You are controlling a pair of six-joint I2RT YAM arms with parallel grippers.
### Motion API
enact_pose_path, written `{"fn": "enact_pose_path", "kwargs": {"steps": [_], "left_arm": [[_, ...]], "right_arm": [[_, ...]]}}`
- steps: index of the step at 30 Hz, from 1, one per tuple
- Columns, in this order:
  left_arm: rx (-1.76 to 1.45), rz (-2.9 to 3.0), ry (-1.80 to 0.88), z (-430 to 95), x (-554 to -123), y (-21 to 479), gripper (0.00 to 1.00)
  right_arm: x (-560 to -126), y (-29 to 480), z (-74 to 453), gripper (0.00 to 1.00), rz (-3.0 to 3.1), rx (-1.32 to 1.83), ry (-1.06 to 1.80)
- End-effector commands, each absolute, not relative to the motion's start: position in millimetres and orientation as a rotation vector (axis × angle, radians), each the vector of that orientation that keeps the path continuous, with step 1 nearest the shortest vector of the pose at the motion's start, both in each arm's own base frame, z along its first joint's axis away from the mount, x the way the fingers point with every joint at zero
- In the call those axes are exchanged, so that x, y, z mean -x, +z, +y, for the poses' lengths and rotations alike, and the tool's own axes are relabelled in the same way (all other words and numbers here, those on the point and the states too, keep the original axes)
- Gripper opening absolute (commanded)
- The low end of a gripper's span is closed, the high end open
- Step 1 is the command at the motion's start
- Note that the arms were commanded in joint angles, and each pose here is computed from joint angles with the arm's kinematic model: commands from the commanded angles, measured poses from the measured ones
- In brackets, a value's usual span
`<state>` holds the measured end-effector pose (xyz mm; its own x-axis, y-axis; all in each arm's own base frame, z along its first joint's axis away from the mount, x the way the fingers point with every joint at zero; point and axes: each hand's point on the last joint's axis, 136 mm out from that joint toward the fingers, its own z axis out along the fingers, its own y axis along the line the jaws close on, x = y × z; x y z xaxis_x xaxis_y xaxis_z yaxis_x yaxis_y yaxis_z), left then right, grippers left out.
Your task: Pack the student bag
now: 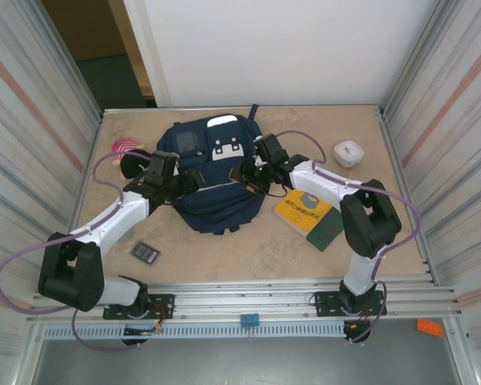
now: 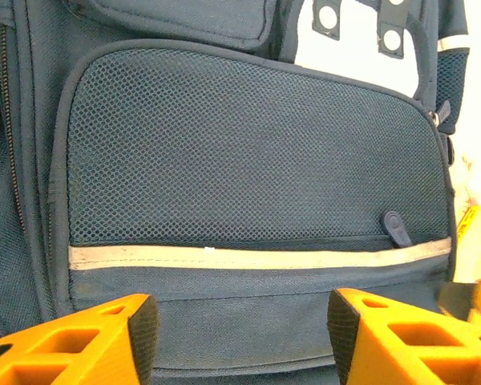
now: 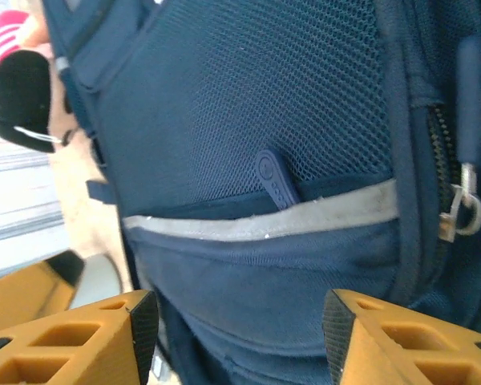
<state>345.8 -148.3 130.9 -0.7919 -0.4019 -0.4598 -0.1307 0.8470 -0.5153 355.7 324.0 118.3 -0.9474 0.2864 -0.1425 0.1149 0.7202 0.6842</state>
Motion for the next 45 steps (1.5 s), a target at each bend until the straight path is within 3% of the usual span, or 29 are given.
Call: {"fn": "enact_pose_path", "kwargs": {"steps": [1, 9, 17, 23, 30, 32, 45], "left_arm": [[0.379, 2.434, -0.608, -152, -349, 143, 0.59], [0.304, 2.412, -0.655, -174, -353, 158, 0.58], [0.166, 2.368, -0.659, -206, -361, 188, 0.57], [0.022, 2.355, -0.67, -250, -368, 204, 0.57], [-0.142, 2.377, -0.729, -317, -378, 201, 0.58], [-0.193, 2.399, -0.738, -336, -378, 194, 0.6], [-0.533, 2.502, -0.938, -450, -366, 121, 0.64]], "right_arm": [[-349, 105, 336, 0.57, 2.668, -0.283, 1.068], [-338, 91, 342, 0.57, 2.649, -0.341, 1.135], [-330, 157, 304, 0.59, 2.574, -0.261, 1.076], [-320, 188, 222, 0.61, 2.556, -0.34, 0.979], [-284, 157, 76, 0.65, 2.558, -0.791, 0.789], [-271, 146, 55, 0.65, 2.558, -0.864, 0.767], [-255, 92, 114, 0.63, 2.606, -0.823, 1.026]]}}
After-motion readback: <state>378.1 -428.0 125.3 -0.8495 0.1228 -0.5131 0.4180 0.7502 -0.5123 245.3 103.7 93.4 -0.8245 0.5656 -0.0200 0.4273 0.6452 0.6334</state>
